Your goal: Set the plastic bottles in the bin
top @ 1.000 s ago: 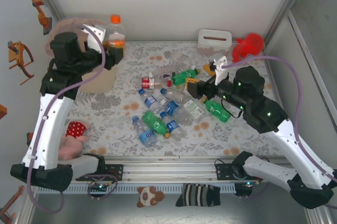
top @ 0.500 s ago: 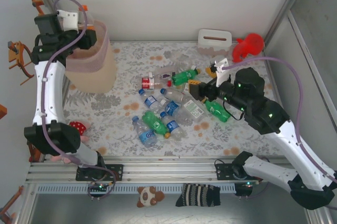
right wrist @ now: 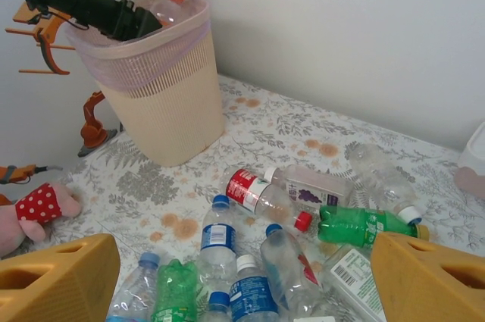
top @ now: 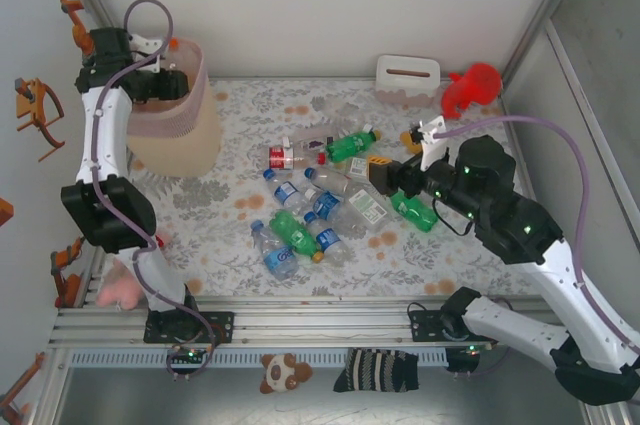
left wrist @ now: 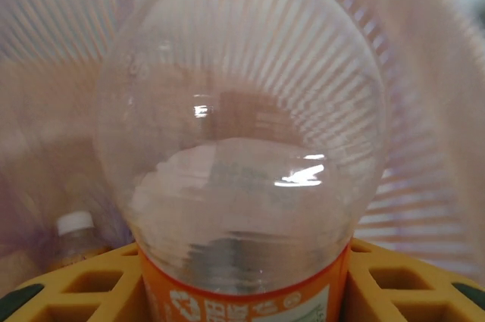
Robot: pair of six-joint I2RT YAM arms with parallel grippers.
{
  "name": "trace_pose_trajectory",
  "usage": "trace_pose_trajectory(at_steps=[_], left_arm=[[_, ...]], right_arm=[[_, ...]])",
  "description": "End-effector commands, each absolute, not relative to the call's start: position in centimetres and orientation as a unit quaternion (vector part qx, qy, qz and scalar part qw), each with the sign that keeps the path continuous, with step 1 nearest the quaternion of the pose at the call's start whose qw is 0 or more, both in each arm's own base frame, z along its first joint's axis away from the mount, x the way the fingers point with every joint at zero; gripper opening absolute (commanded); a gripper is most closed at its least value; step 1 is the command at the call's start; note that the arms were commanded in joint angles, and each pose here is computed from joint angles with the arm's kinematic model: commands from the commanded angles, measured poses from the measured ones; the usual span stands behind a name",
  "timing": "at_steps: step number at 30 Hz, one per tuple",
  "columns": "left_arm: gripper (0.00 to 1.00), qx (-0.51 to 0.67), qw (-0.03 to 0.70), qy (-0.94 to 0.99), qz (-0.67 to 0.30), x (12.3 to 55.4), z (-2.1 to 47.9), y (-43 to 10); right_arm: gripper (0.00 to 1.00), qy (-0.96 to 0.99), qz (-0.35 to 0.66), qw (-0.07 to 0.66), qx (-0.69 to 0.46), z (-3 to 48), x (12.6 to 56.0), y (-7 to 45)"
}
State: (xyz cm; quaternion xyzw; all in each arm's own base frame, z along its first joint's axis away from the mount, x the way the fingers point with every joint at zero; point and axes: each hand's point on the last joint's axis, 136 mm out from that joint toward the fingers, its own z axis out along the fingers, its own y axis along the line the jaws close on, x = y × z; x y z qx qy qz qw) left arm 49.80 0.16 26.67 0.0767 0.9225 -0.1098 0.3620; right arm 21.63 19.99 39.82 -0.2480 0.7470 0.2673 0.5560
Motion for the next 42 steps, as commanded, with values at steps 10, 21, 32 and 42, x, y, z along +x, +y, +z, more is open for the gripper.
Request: trace_pose_trajectory(at_steps=[10, 21, 32, 42], left_arm=[[0.49, 0.124, 0.204, 0.967, -0.088, 48.8, 18.6, 0.3], [0.58, 0.144, 0.128, 0.978, -0.082, 49.5, 13.2, -0.8], [0.73, 0.139, 0.165, 0.973, -0.084, 50.1, 16.0, -1.2], [0.73, 0.137, 0.231, 0.960, -0.078, 49.4, 22.3, -1.3]], right_arm=[[0.84, 0.757, 0.262, 0.548, -0.240, 39.0, 21.9, 19.9], [0.84, 0.769, 0.255, 0.540, -0.228, 38.2, 22.1, 19.6], [0.84, 0.784, 0.236, 0.532, -0.215, 37.2, 22.4, 18.9], [0.84, 0.792, 0.224, 0.529, -0.208, 36.9, 22.6, 18.5]])
